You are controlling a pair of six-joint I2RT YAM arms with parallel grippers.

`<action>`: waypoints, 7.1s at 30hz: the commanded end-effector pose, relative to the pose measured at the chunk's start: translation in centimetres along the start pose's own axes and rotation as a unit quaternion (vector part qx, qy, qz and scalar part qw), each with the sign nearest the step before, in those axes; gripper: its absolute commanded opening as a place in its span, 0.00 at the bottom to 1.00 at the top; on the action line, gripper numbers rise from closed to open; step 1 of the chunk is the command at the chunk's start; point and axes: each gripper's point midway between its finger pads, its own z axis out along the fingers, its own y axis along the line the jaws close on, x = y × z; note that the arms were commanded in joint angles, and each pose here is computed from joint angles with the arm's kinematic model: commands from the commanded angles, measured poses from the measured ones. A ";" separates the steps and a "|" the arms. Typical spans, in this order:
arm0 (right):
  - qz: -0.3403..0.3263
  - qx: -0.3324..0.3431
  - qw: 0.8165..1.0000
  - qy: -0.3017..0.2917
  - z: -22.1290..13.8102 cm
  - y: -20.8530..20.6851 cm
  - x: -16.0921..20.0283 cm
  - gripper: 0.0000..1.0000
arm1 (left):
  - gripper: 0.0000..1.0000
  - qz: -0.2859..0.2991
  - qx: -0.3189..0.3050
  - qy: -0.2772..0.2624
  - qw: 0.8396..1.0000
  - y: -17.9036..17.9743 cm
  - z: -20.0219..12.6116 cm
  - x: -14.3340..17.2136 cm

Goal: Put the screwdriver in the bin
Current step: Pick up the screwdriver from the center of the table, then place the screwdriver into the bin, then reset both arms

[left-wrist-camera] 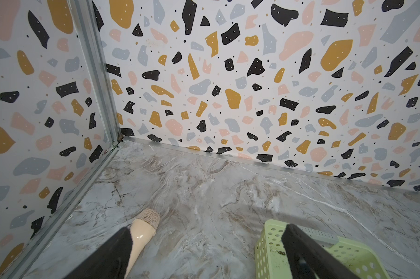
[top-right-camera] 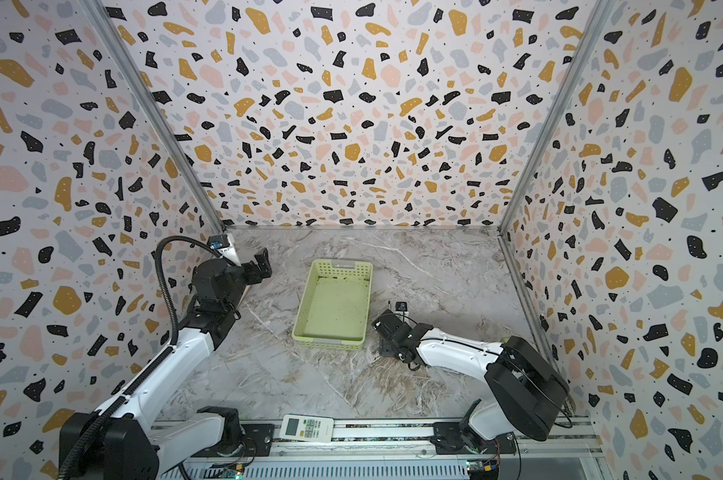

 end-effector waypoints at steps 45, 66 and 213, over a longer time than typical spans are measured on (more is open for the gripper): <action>-0.035 0.002 0.999 0.014 1.6 1.4 -0.3 0.34 | 1.00 -0.007 0.003 -0.020 1.000 -0.4 0.2 -1.4; -0.038 0.007 0.999 -0.025 -1.6 0.7 -2.3 0.25 | 1.00 -0.005 0.001 -0.016 1.000 -0.3 0.4 -1.3; -0.025 -0.005 0.980 -0.198 -13.8 -3.9 -18.3 0.99 | 1.00 0.012 0.037 0.030 0.999 -1.5 0.7 0.4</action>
